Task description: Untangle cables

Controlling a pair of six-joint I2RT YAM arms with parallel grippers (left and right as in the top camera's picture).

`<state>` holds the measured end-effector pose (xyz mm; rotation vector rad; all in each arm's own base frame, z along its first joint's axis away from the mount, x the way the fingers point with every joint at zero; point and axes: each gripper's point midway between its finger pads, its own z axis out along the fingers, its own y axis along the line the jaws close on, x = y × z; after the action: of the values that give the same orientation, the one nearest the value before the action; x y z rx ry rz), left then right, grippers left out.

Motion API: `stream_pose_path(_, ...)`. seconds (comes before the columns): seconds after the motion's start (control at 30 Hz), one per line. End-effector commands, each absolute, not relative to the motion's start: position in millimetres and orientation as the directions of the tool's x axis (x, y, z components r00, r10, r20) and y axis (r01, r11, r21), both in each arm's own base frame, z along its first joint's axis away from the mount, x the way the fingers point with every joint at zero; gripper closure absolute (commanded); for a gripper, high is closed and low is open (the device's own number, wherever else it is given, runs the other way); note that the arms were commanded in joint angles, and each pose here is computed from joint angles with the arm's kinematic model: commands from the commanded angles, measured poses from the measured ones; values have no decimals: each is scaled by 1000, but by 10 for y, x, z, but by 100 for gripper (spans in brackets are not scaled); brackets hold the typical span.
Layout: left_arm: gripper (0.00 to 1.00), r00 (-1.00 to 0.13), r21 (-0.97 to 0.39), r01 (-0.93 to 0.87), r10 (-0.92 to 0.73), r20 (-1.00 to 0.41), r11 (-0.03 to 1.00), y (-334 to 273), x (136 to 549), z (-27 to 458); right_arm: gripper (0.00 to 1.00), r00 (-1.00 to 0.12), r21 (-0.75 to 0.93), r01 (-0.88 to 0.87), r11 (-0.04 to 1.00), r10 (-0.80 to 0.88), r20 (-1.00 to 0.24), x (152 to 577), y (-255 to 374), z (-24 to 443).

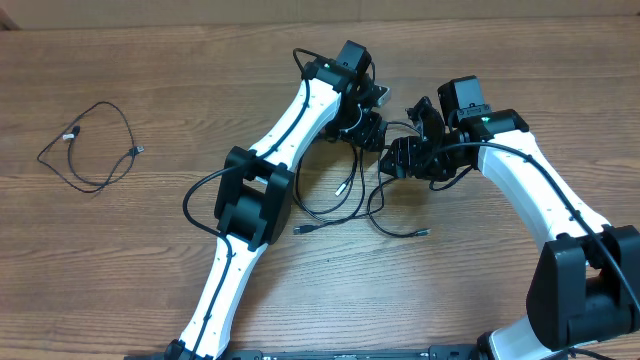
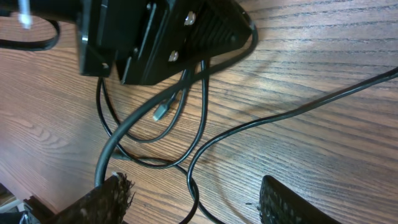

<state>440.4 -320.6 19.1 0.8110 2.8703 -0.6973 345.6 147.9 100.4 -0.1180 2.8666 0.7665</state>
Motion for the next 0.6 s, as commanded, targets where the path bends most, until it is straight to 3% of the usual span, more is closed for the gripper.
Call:
stream_pose_path(0.0, 44, -856, -393, 512, 492, -158, 764, -3194, 4360, 8, 34, -978, 485, -131, 865, -31, -207, 3482, 1476, 1066)
stream_pose_path(0.17, 66, -856, -396, 511, 492, -157, 763, -3197, 4353, 15, 34, -978, 485, -131, 865, -31, -208, 3483, 1476, 1067)
stream_pose_path(0.27, 96, -863, -396, 500, 480, -156, 770, -3131, 4391, 77, 34, -978, 482, -130, 867, -31, -207, 3483, 1470, 1063)
stream_pose_path(0.47, 96, -887, -392, 462, 415, -203, 796, -2836, 4648, 529, 35, -979, 459, -122, 880, -29, -204, 3480, 1427, 1037)
stream_pose_path(0.57, 96, -894, -383, 436, 346, -284, 814, -2530, 4890, 1059, 40, -979, 425, -111, 898, -25, -201, 3481, 1366, 1006)
